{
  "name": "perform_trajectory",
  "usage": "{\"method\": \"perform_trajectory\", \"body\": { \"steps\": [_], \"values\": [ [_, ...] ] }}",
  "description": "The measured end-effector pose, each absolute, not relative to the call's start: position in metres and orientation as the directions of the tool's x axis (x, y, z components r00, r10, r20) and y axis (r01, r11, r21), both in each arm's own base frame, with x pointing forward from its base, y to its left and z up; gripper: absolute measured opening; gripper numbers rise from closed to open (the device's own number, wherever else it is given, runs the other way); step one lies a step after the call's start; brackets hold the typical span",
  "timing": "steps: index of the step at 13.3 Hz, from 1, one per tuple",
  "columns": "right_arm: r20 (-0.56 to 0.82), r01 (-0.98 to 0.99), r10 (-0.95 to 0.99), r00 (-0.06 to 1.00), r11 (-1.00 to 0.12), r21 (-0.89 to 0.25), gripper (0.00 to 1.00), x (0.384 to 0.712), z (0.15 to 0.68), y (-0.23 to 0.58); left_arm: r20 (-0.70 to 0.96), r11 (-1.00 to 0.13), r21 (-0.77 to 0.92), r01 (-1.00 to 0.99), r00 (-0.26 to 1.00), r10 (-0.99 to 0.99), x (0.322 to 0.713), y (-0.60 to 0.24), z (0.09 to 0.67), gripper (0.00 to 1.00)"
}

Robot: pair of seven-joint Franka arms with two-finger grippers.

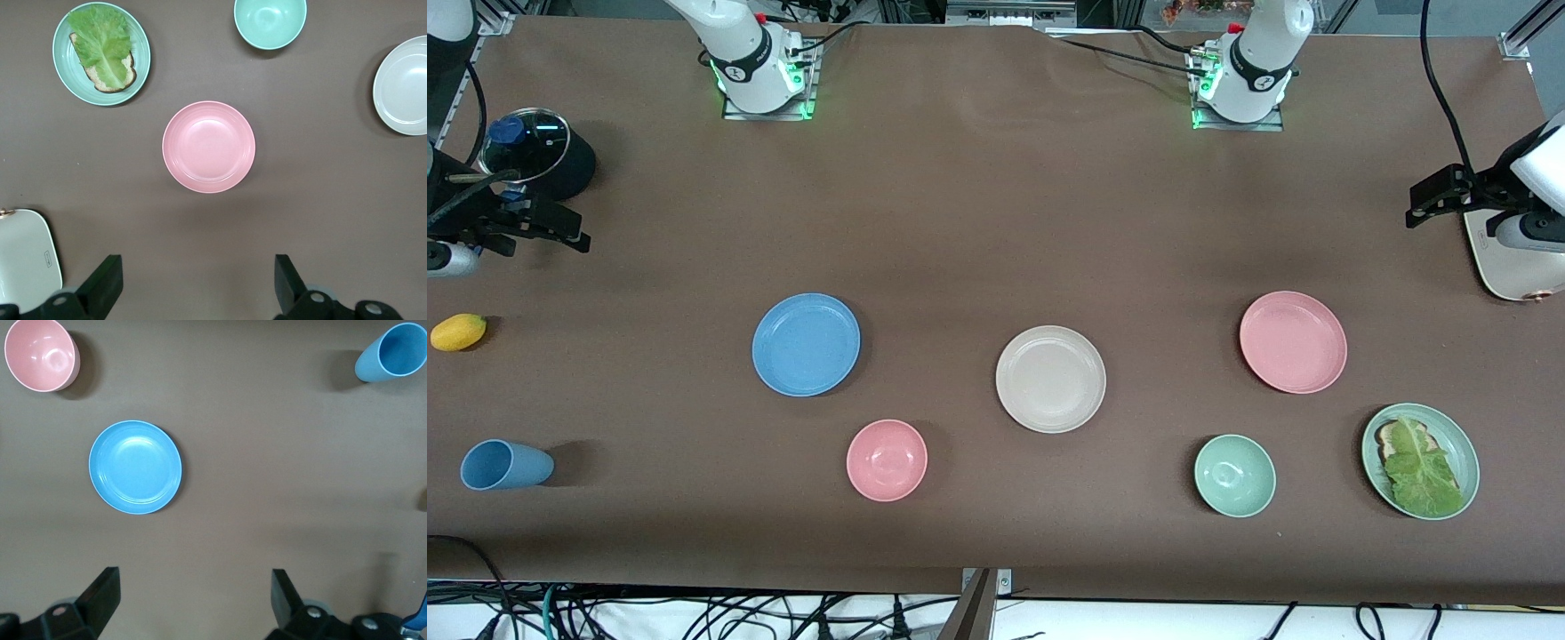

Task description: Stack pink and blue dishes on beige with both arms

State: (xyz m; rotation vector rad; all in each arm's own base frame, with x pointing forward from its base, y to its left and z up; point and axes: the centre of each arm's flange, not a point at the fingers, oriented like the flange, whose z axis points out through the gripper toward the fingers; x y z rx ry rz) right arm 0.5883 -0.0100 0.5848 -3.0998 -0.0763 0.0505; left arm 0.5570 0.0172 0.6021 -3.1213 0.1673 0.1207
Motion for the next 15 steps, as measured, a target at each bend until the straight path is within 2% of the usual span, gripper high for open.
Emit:
{"method": "perform_trajectory", "body": {
  "steps": [15],
  "values": [
    [-0.027, 0.049, 0.05, 0.998, -0.998, -0.048, 1.0, 0.5839, 0.5881, -0.0093, -0.08, -0.994, -0.009, -0.107, 0.991, -0.106, 0.5577, 0.0173, 0.6006, 1.0]
  ]
}}
